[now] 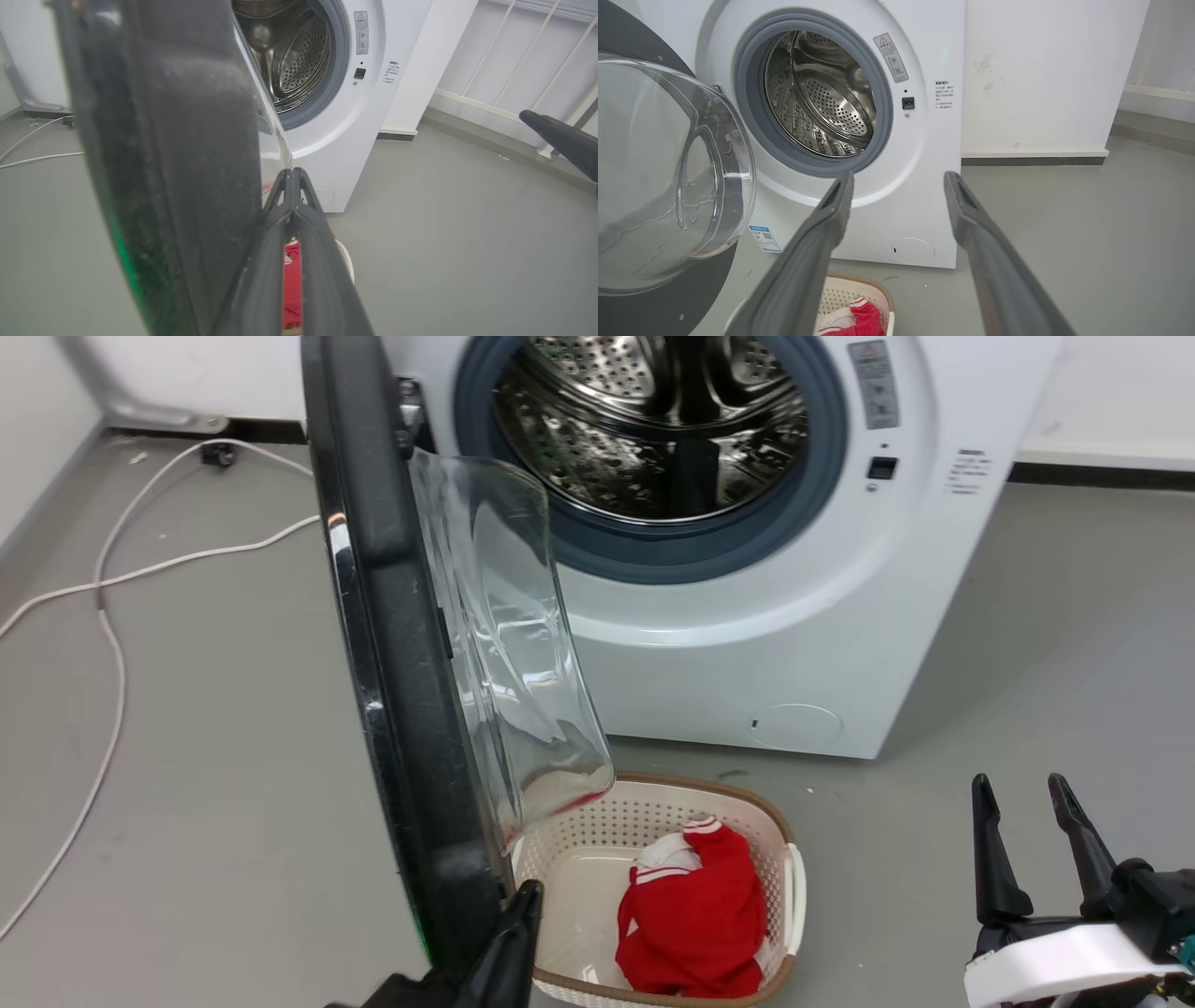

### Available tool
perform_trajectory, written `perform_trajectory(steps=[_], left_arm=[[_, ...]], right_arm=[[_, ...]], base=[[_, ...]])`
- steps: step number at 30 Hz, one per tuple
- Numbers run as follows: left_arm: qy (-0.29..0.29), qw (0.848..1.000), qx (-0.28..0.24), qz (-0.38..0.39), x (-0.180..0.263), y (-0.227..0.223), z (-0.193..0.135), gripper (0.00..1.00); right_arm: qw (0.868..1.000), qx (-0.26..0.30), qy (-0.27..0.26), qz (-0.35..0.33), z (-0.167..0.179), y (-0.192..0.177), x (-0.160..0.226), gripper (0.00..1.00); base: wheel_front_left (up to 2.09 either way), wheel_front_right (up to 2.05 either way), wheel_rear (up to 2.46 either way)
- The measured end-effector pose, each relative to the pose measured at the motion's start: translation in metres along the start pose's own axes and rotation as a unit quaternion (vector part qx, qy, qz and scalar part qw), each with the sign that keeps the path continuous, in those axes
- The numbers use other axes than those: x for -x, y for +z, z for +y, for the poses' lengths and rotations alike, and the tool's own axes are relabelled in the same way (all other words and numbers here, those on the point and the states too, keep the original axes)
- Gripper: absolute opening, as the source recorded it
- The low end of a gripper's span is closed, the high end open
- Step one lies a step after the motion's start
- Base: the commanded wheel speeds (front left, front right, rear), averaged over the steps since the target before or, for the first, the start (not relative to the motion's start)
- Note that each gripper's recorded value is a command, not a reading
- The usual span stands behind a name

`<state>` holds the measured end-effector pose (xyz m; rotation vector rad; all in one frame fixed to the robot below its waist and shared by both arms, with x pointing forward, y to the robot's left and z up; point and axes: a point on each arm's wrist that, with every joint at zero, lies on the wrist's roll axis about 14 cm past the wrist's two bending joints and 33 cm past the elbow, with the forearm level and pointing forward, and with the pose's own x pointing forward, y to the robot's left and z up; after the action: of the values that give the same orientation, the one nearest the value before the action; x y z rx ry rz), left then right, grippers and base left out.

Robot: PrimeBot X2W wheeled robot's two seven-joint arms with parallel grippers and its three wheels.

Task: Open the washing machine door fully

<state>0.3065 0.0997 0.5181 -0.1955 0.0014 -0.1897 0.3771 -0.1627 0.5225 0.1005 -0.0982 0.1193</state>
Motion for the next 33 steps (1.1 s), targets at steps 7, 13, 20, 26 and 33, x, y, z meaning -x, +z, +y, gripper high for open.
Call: perform_trajectory(steps=[7, 13, 20, 26, 33], left_arm=[[0.086, 0.996, -0.015, -0.003, 0.025, 0.005, 0.044, 0.00], [0.159, 0.987, -0.033, -0.012, 0.044, 0.013, 0.081, 0.00], [0.229, 0.971, -0.066, -0.014, 0.063, 0.019, 0.125, 0.00], [0.266, 0.959, -0.091, -0.024, 0.062, 0.033, 0.160, 0.00], [0.308, 0.944, -0.113, -0.036, 0.059, 0.047, 0.208, 0.00]], right_arm=[[0.999, -0.004, 0.033, 0.007, 0.021, -0.006, -0.013, 1.00], [0.998, -0.007, 0.057, 0.014, 0.037, -0.011, -0.025, 1.00], [0.997, -0.008, 0.072, 0.023, 0.047, -0.017, -0.033, 1.00], [0.997, -0.006, 0.071, 0.030, 0.045, -0.019, -0.033, 1.00], [0.998, -0.003, 0.058, 0.038, 0.036, -0.023, -0.034, 1.00]], base=[[0.00, 0.00, 0.00], [0.00, 0.00, 0.00], [0.00, 0.00, 0.00], [0.00, 0.00, 0.00], [0.00, 0.00, 0.00]])
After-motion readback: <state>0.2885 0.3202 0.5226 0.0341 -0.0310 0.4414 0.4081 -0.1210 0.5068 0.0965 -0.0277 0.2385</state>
